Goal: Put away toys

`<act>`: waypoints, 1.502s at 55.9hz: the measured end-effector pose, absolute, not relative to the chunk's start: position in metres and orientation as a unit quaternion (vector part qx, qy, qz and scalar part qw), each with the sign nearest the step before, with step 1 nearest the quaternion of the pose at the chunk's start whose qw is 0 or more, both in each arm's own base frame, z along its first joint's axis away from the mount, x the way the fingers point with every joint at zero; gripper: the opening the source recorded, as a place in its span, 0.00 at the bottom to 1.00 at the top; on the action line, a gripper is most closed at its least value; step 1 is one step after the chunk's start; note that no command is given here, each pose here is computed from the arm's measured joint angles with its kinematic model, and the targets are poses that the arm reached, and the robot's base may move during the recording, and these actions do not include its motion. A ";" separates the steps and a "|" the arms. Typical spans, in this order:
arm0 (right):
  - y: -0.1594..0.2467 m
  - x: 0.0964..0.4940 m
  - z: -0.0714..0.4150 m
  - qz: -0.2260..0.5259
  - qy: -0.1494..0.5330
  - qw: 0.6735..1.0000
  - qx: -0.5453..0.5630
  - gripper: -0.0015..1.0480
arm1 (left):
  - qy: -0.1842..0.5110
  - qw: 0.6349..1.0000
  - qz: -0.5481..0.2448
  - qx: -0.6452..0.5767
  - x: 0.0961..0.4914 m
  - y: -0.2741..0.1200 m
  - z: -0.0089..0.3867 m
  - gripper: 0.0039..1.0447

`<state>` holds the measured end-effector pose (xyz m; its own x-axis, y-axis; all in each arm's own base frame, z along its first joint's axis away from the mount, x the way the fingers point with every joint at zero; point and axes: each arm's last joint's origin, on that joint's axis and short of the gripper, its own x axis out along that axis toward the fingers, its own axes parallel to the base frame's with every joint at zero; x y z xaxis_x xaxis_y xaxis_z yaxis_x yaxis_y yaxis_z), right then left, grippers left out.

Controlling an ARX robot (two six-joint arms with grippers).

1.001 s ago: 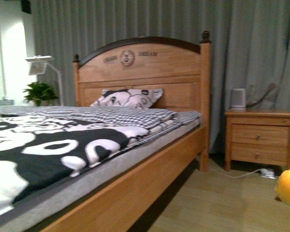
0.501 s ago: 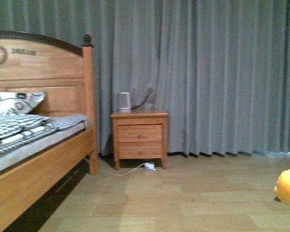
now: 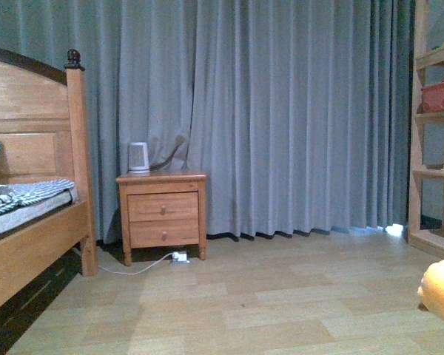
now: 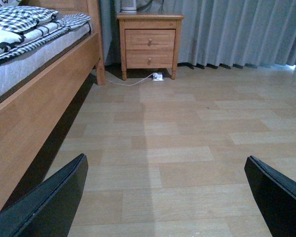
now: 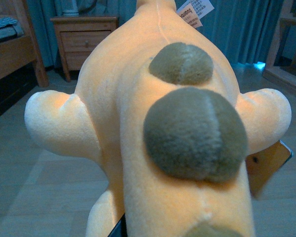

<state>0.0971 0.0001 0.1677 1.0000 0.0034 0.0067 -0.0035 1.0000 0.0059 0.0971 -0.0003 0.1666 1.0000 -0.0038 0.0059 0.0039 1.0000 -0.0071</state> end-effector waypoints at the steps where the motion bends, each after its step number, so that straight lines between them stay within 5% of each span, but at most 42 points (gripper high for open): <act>1: 0.000 0.097 0.168 0.002 -0.003 1.000 0.003 0.07 | -0.003 1.000 -0.002 -0.004 0.097 0.000 0.167 0.94; 84: 0.000 0.097 0.168 0.001 -0.003 1.000 0.003 0.07 | -0.003 1.000 -0.002 -0.004 0.097 0.000 0.167 0.94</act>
